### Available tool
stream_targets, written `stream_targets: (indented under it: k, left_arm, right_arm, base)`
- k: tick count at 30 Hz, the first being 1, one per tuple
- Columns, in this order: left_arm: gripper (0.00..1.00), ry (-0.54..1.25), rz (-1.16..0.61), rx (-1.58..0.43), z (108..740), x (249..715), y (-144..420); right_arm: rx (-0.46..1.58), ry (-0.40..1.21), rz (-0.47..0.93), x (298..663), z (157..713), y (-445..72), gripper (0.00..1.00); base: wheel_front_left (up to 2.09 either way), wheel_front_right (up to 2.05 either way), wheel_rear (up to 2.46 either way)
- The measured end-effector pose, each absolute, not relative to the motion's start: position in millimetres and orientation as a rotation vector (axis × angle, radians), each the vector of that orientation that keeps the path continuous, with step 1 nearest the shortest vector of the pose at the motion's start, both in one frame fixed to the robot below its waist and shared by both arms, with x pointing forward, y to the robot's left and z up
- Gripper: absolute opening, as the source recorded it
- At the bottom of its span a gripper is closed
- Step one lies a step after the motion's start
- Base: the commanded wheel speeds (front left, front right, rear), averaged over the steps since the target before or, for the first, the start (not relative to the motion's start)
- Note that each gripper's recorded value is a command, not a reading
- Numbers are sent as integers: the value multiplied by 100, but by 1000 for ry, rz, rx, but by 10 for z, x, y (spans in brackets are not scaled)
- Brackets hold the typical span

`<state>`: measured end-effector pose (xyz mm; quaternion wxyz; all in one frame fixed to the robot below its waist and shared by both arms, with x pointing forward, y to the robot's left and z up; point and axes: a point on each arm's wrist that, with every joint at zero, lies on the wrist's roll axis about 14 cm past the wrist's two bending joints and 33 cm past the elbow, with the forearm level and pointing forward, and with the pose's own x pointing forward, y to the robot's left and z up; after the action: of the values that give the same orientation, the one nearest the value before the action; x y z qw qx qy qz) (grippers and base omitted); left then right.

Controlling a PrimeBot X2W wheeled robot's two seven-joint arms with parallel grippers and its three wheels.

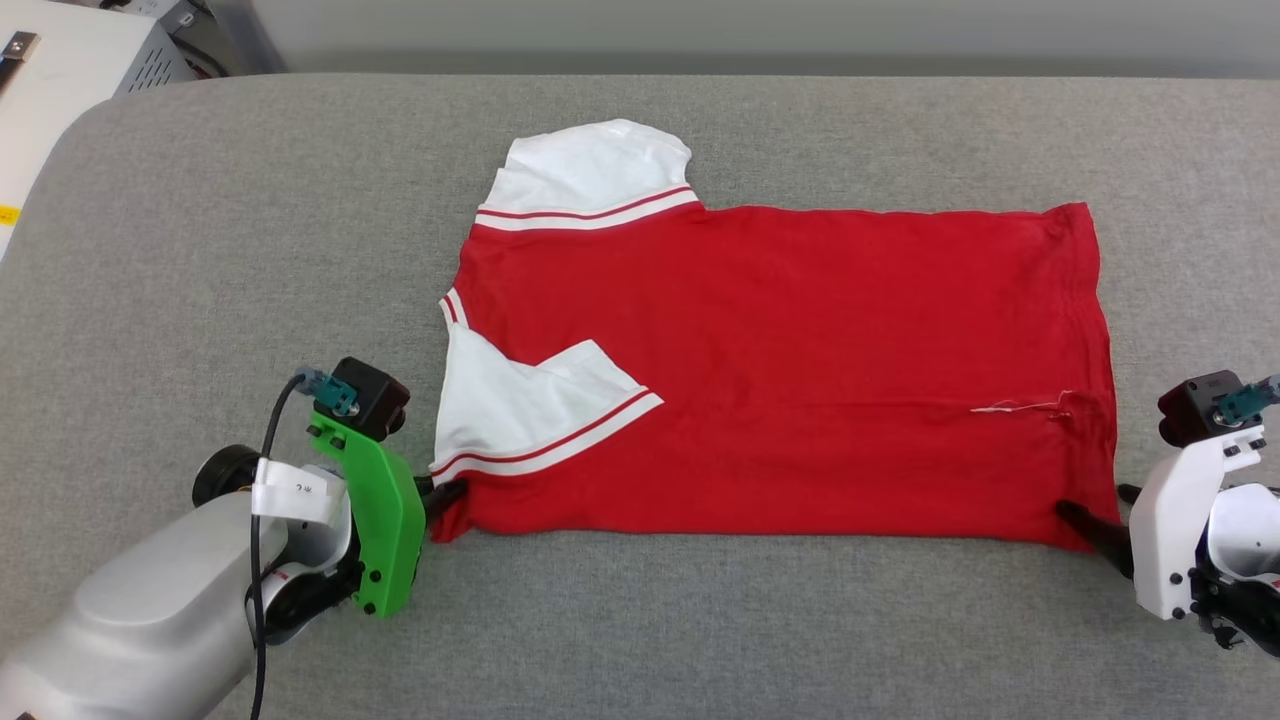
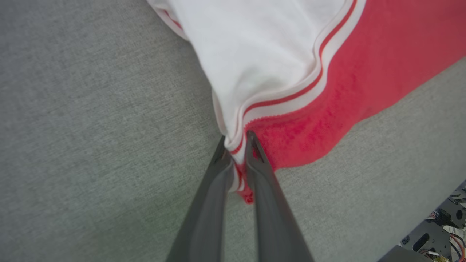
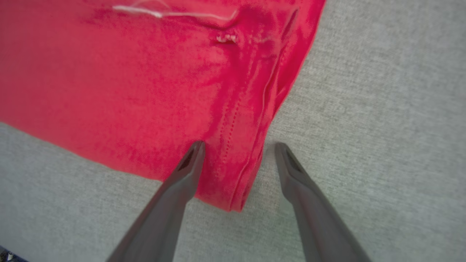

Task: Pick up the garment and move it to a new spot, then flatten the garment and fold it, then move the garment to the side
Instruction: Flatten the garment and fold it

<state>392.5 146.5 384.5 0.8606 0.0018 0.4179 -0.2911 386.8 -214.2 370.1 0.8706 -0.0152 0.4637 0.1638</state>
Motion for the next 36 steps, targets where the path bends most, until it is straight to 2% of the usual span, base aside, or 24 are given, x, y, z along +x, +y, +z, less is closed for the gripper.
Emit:
stream_targets:
  k: [6,7,8,15,25,30,36]
  left_arm:
    - [0,883,-595,0,3788,3923,1514]
    - [0,882,-594,1,3788,3925,1515]
    - [0,880,-593,2,3790,3927,1516]
    - [0,847,-590,1,3864,3905,1514]
    - [0,817,-610,21,4046,3675,1559]
    - [0,815,-627,33,4122,3450,1544]
    - [0,847,-627,24,4067,3346,1520]
  right_arm:
    - [-38,989,340,3873,3562,-2150,100]
    - [-38,984,343,3874,3563,-2144,16]
    - [-37,971,344,3882,3574,-2143,0]
    - [-10,872,362,3906,3753,-2076,0]
    - [-10,764,382,3668,4063,-2128,0]
    - [14,736,372,3459,4149,-2172,0]
    - [26,772,358,3329,4085,-2198,0]
  base:
    - [0,0,0]
    - [0,0,0]
    - [0,0,0]
    - [0,0,0]
    - [0,0,0]
    - [0,0,0]
    - [0,0,0]
